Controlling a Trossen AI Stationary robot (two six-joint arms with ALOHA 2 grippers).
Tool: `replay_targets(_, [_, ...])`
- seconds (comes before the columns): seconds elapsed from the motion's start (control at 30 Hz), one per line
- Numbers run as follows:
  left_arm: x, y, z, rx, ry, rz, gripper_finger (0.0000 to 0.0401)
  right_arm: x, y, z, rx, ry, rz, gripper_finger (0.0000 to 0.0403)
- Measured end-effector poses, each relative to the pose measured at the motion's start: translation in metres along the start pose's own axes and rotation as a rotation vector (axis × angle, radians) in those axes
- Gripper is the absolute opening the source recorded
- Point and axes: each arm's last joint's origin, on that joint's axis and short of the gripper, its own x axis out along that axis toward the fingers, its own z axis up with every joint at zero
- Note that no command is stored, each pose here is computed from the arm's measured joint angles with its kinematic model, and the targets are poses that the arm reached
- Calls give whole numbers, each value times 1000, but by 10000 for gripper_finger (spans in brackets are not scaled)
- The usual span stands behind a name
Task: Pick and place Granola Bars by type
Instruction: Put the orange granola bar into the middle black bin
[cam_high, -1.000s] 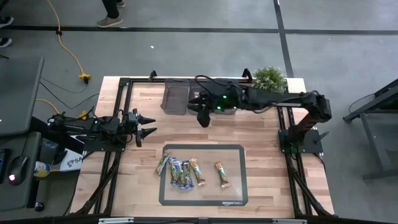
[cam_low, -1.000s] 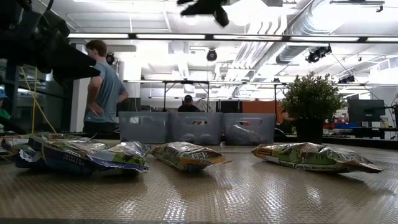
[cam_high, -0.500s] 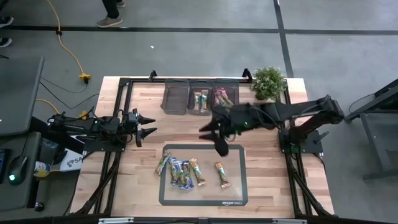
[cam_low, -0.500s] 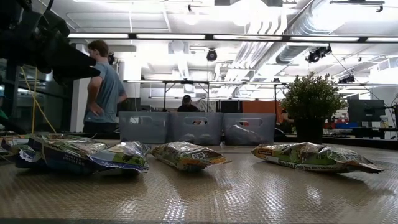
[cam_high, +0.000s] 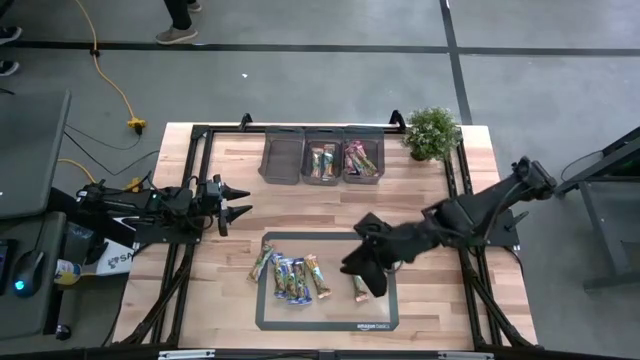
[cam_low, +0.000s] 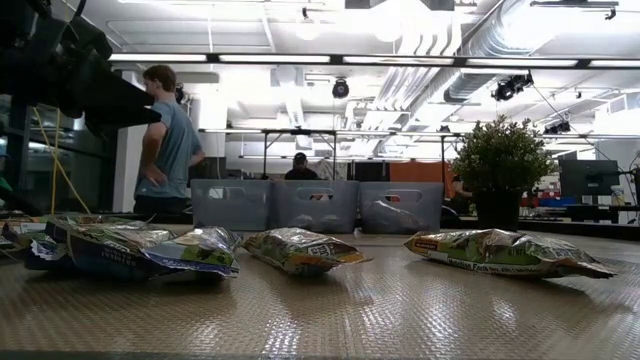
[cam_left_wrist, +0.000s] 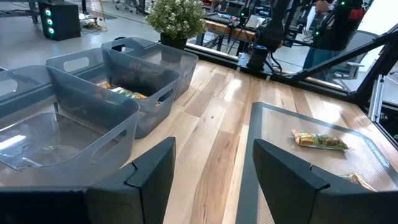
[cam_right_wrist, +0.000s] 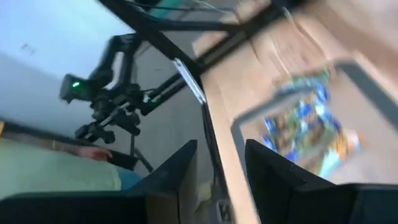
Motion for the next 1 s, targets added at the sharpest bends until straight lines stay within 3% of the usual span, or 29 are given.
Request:
replay_targets(0.27, [0, 0, 0, 0, 0, 0, 211, 5, -5, -38, 356, 99, -225, 117])
replay_targets(0.67, [0, 0, 0, 0, 0, 0, 211, 59, -20, -72, 464, 250, -384, 117])
replay_targets(0.83, [0, 0, 0, 0, 0, 0, 211, 79, -34, -84, 547, 305, -507, 117])
replay_targets(1.0, [0, 0, 0, 0, 0, 0, 211, 103, -52, -92, 552, 321, -613, 101])
